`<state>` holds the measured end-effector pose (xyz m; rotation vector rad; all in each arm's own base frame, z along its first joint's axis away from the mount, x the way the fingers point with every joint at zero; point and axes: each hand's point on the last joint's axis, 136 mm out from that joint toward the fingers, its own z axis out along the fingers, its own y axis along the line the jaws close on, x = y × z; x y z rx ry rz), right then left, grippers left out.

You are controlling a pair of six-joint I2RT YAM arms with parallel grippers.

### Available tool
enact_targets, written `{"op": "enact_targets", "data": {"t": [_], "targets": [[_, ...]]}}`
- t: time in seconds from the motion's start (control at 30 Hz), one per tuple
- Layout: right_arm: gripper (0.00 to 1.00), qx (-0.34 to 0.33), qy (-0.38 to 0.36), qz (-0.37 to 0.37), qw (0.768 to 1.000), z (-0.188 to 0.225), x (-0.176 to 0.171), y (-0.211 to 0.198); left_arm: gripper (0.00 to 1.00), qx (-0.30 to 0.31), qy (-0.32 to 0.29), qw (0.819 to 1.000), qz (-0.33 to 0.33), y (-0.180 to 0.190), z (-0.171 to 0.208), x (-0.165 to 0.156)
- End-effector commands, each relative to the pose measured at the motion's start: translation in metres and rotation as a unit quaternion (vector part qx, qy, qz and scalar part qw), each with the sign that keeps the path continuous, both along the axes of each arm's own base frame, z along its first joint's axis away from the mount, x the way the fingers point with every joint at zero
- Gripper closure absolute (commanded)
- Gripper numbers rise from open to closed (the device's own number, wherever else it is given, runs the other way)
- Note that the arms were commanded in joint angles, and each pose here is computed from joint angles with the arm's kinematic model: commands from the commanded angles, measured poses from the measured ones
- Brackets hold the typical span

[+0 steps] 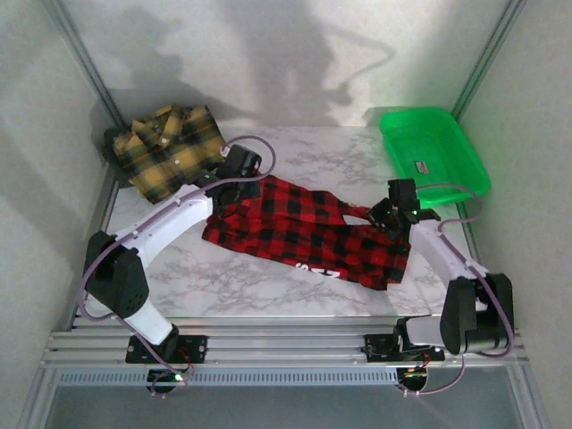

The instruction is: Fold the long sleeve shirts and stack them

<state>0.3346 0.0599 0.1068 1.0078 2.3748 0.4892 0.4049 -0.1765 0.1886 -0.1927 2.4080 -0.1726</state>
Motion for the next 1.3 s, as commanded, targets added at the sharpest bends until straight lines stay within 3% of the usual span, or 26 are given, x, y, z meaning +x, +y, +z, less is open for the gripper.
{"op": "enact_targets", "data": {"t": [0.0, 0.23, 0.37, 0.47, 0.53, 0.57, 0.93, 1.27], "targets": [[1.0, -0.005, -0.011, -0.058, 0.998, -0.02, -0.005, -0.016, 1.0, -0.005, 0.004, 1.0, -0.003, 0.006, -0.009, 0.014], [0.96, 0.058, -0.056, -0.198, 0.977, -0.074, -0.038, -0.038, 1.0, -0.01, 0.028, 0.999, -0.019, 0.004, -0.044, 0.024], [0.9, 0.038, -0.039, -0.171, 0.984, -0.082, -0.044, -0.036, 1.0, -0.008, 0.045, 0.999, -0.02, 0.005, -0.062, 0.023], [0.64, 0.03, -0.016, -0.153, 0.988, -0.087, -0.051, -0.034, 1.0, -0.006, 0.061, 0.998, -0.008, 0.012, -0.076, 0.022], [0.39, 0.027, 0.001, -0.143, 0.989, -0.088, -0.055, -0.032, 1.0, -0.004, 0.066, 0.998, -0.009, 0.013, -0.082, 0.023], [0.36, 0.023, 0.009, -0.135, 0.991, -0.086, -0.056, -0.031, 1.0, -0.003, 0.066, 0.998, -0.013, 0.012, -0.083, 0.025], [0.33, -0.017, -0.034, -0.025, 0.999, 0.01, -0.049, -0.02, 1.0, 0.008, 0.072, 0.997, -0.038, 0.0, -0.086, 0.046], [0.33, 0.007, -0.027, 0.012, 1.0, -0.001, -0.055, -0.006, 1.0, 0.06, 0.087, 0.993, -0.049, 0.0, -0.091, 0.07]]}}
